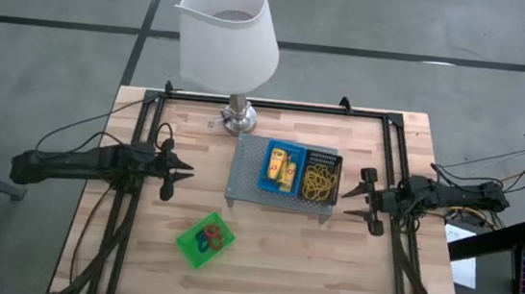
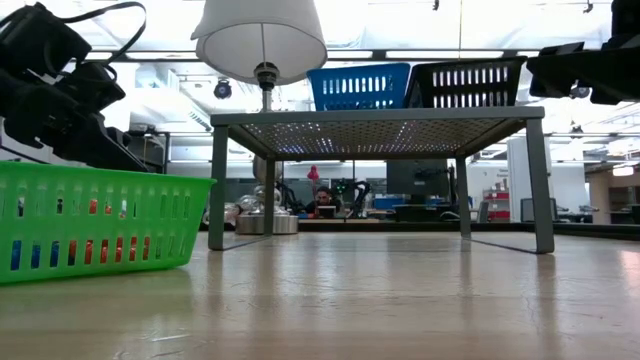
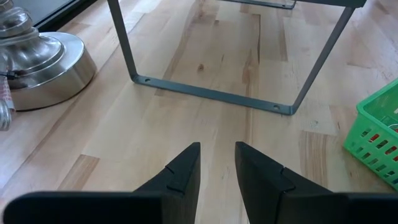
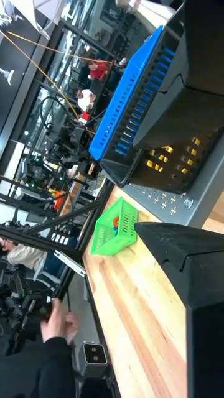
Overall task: Pick & Place Office Desk Supplies
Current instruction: Put the green basket on the shelf
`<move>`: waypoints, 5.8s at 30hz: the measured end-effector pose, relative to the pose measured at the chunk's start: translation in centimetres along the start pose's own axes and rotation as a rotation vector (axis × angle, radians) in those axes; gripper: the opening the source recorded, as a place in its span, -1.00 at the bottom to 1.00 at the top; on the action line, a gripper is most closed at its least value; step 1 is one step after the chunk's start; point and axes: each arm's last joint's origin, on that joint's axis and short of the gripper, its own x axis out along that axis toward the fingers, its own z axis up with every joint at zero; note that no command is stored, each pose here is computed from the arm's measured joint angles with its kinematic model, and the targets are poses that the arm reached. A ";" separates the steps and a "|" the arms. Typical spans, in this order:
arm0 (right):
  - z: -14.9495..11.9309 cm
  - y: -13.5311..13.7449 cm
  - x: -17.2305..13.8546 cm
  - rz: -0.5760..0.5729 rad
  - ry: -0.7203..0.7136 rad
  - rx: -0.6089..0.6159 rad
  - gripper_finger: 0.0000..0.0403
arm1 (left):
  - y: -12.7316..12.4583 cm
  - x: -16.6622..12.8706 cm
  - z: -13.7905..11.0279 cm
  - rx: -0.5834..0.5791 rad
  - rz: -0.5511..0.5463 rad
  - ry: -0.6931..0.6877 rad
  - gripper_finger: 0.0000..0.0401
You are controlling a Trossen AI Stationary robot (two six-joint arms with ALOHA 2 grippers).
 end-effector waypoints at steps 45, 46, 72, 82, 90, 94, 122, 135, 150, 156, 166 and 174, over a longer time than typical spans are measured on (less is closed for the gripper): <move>0.0 0.0 0.0 -0.005 0.003 0.000 0.00 | -1.6 2.8 13.9 -0.011 -0.197 -0.074 -0.47; 0.0 0.0 0.0 -0.005 0.003 0.000 0.00 | -1.6 2.8 14.4 -0.029 -0.197 -0.068 -0.47; 0.0 0.0 0.0 -0.007 0.003 0.000 0.00 | -5.0 0.4 14.9 -0.314 -0.296 0.026 -0.47; 0.0 0.0 0.0 -0.005 0.003 0.000 0.00 | -8.2 0.2 12.8 -0.201 -0.342 0.117 -0.47; 0.0 0.0 0.0 -0.005 0.003 0.000 0.00 | -10.5 -0.1 11.9 -0.112 -0.199 0.065 -0.47; 0.0 0.0 0.0 -0.005 0.003 0.000 0.00 | -11.4 0.4 11.3 -0.177 -0.160 0.086 -0.47; 0.0 0.0 0.0 -0.005 0.003 0.000 0.00 | -12.0 0.3 8.9 -1.377 0.121 0.587 -0.47; 0.0 0.0 0.0 -0.007 0.002 0.000 0.00 | -19.8 1.3 8.4 -1.741 0.260 0.682 -0.47; 0.0 0.0 0.0 -0.006 0.004 0.000 0.00 | -23.0 2.1 10.0 -1.662 0.543 0.762 -0.47; 0.0 0.0 0.0 -0.006 0.004 0.000 0.00 | -22.5 2.1 9.1 -1.758 0.627 0.740 -0.47; 0.0 0.0 0.0 -0.006 0.004 0.000 0.00 | -22.1 2.8 7.8 -1.857 0.691 0.721 -0.47; 0.0 0.0 0.0 -0.006 0.004 0.000 0.00 | -21.6 3.4 6.0 -1.895 0.705 0.713 -0.47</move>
